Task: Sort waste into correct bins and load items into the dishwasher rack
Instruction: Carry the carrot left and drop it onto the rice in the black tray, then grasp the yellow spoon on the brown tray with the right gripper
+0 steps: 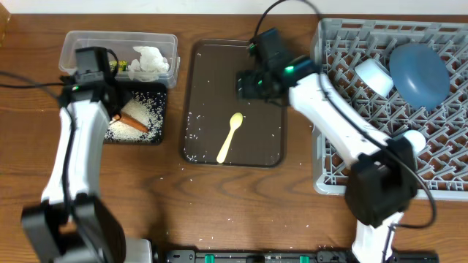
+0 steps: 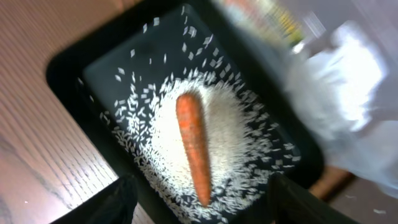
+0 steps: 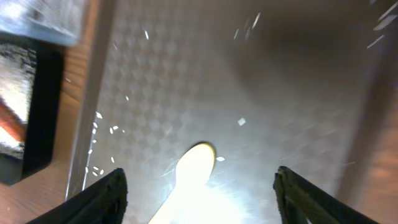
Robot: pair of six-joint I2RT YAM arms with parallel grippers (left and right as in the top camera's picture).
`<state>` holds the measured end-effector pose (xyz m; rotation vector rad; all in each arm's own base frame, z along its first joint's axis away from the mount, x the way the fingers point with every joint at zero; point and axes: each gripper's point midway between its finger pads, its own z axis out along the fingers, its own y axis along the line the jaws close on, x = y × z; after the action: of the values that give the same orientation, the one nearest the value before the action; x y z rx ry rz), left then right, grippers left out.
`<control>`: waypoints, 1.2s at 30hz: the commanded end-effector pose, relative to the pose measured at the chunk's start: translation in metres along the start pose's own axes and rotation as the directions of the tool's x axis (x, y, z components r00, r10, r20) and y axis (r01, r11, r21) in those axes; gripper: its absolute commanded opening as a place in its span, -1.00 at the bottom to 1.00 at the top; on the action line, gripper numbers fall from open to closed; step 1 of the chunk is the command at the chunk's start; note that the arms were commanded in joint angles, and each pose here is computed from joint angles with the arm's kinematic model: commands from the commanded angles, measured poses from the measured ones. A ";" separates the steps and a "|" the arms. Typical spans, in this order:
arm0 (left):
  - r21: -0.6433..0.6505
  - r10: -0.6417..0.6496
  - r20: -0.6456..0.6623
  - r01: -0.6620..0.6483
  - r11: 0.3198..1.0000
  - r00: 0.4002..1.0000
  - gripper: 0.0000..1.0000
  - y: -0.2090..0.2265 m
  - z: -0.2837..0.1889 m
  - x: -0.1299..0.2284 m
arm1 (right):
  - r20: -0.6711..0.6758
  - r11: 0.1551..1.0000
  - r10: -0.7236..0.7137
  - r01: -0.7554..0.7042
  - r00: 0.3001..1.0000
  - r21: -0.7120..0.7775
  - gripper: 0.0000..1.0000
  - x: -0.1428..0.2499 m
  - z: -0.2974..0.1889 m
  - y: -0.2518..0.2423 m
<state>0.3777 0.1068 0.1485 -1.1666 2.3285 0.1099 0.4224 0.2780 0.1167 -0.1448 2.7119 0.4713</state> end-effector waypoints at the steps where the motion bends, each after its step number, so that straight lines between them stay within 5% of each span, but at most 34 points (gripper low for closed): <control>1: 0.034 -0.014 0.062 0.012 0.999 0.998 0.43 -0.001 -0.027 -0.017 | -0.076 0.996 0.085 -0.084 0.994 0.018 0.39 0.028 0.031 0.014; 6: 0.051 -0.018 0.067 0.014 0.999 0.998 0.72 -0.002 -0.032 -0.017 | -0.106 0.988 0.136 -0.127 0.985 0.087 0.25 0.050 0.056 0.016; 26: 0.051 -0.018 0.067 0.014 0.999 0.998 0.92 -0.002 -0.032 -0.017 | -0.102 0.930 0.224 -0.181 0.969 0.321 -0.14 0.093 0.107 -0.013; 36: 0.051 -0.018 0.067 0.014 0.999 0.998 0.93 -0.002 -0.032 -0.017 | -0.135 0.929 0.228 -0.174 0.964 0.327 -0.88 0.101 0.114 -0.015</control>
<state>0.3719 0.1056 0.1776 -1.1447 2.2648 0.0805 0.3958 0.3096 0.0160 0.2075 2.8379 0.1880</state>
